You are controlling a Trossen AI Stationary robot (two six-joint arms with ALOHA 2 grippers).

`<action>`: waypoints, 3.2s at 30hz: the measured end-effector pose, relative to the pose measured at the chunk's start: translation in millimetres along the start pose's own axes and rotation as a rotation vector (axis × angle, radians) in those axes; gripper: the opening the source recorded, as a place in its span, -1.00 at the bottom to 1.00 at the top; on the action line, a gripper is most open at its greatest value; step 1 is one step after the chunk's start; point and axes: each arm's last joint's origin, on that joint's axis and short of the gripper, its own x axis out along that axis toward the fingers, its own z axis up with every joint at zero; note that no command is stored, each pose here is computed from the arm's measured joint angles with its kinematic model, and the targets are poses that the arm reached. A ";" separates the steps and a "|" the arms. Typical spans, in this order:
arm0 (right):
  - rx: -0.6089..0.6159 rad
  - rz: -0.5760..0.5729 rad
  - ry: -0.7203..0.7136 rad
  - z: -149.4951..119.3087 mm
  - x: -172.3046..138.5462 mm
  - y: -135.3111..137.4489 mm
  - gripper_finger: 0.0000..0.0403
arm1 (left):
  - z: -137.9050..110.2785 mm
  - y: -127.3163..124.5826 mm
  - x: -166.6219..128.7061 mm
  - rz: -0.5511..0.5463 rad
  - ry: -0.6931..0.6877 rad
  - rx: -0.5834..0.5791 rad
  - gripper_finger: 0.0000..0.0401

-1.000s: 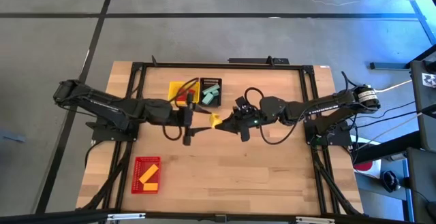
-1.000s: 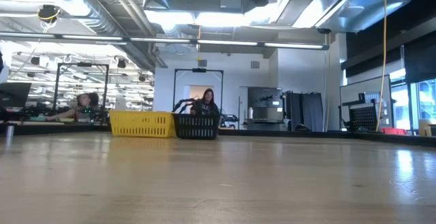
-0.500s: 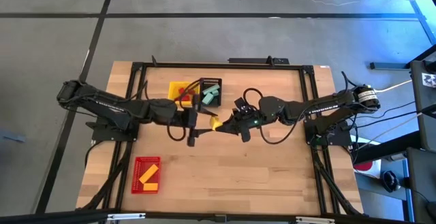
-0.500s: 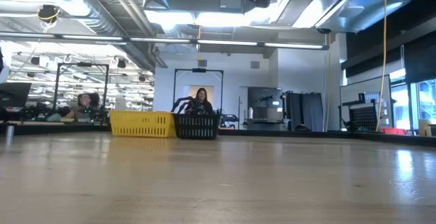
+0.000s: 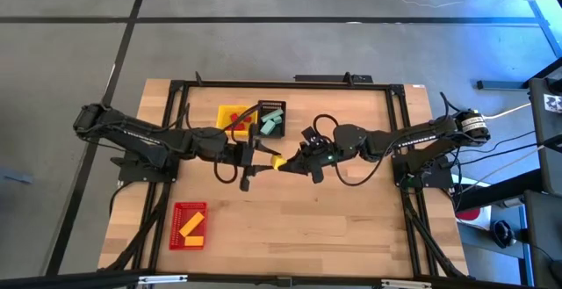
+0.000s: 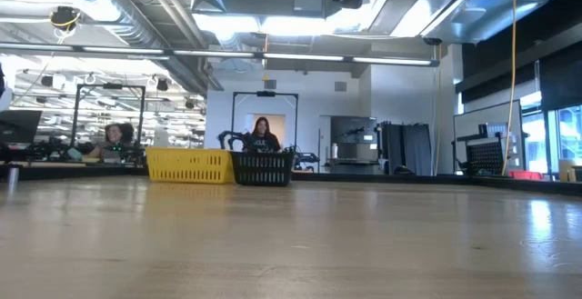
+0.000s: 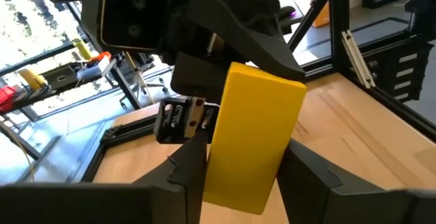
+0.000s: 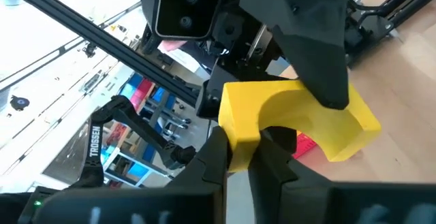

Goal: Sort & place blocks by color
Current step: Put the yellow block into the red basket

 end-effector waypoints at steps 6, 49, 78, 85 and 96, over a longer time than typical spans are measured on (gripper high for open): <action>0.025 -0.007 -0.015 2.1 -1.0 -0.4 -0.42 | 0.1 0.3 -0.8 0.001 0.004 -0.062 -0.38; -0.697 -0.300 -0.325 -18.0 -121.2 -14.7 0.33 | -36.8 9.6 -96.2 0.143 -0.166 -0.601 -0.38; -0.589 -0.288 -0.323 -19.1 -120.9 -16.0 0.33 | -81.7 -100.9 -146.2 -0.404 0.891 -1.155 -0.38; -0.592 -0.298 -0.308 -20.1 -120.3 -17.5 0.33 | -101.3 -130.8 -170.6 -0.280 1.135 -1.047 -0.38; -0.588 -0.314 -0.285 -21.7 -120.1 -19.7 0.33 | -115.7 -145.8 -164.3 -0.194 1.192 -0.956 -0.29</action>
